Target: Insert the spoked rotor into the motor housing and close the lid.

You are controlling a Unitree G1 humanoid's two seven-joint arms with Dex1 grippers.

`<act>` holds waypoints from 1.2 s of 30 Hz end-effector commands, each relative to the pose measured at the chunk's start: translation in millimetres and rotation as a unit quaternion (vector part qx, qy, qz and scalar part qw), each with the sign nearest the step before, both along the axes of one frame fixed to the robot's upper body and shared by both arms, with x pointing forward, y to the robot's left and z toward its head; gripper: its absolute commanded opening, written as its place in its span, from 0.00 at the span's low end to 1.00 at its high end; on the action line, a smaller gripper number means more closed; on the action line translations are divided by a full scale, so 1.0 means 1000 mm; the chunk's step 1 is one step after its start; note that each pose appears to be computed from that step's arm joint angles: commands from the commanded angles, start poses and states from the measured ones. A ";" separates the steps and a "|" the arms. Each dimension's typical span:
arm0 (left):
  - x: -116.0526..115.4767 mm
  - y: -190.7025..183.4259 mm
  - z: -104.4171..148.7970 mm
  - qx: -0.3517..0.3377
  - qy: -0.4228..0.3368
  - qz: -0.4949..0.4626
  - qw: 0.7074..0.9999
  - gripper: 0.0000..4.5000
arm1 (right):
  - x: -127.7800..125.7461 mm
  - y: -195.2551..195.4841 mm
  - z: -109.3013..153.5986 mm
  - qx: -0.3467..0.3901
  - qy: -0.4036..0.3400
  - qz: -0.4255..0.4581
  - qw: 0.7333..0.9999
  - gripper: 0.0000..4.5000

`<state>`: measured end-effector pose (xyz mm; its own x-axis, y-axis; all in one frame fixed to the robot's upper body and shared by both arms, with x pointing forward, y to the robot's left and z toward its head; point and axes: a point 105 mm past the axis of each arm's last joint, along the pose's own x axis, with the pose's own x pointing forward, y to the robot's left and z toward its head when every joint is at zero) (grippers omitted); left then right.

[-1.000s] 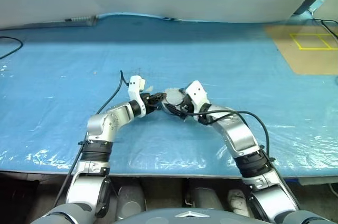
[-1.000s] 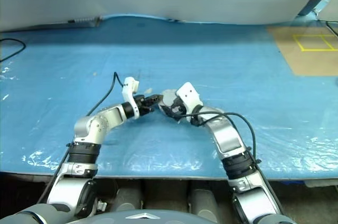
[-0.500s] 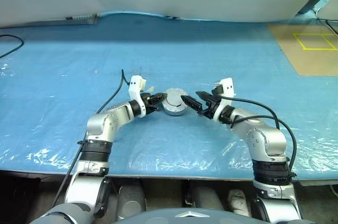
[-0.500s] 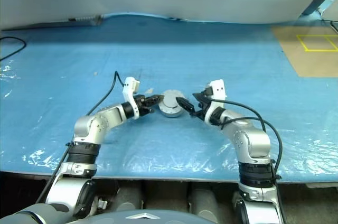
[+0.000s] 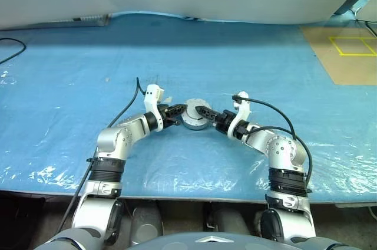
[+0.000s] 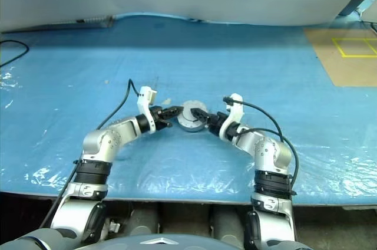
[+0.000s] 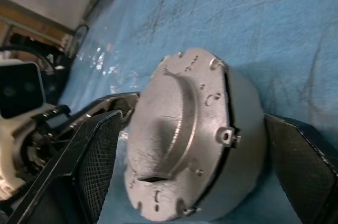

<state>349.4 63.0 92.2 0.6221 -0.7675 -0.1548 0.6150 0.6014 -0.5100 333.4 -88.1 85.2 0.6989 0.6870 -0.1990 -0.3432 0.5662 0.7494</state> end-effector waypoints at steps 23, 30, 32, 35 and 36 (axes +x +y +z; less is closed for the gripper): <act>-0.002 -0.010 0.009 -0.055 0.007 -0.005 0.998 0.00 | -0.031 0.012 0.003 0.062 0.043 0.061 0.995 0.25; 0.007 0.009 0.022 -0.149 0.042 0.040 0.987 0.27 | -0.020 0.007 0.024 0.138 0.023 0.028 0.990 0.25; 0.008 0.016 0.024 -0.183 0.054 0.055 0.980 0.44 | -0.015 0.003 0.033 0.164 0.015 0.015 0.986 0.25; 0.011 0.030 0.032 -0.251 0.072 0.085 0.962 0.66 | -0.007 -0.001 0.045 0.193 0.005 -0.003 0.981 0.25; 0.011 0.035 0.034 -0.272 0.076 0.094 0.955 0.73 | -0.005 -0.001 0.049 0.200 0.002 -0.008 0.980 0.25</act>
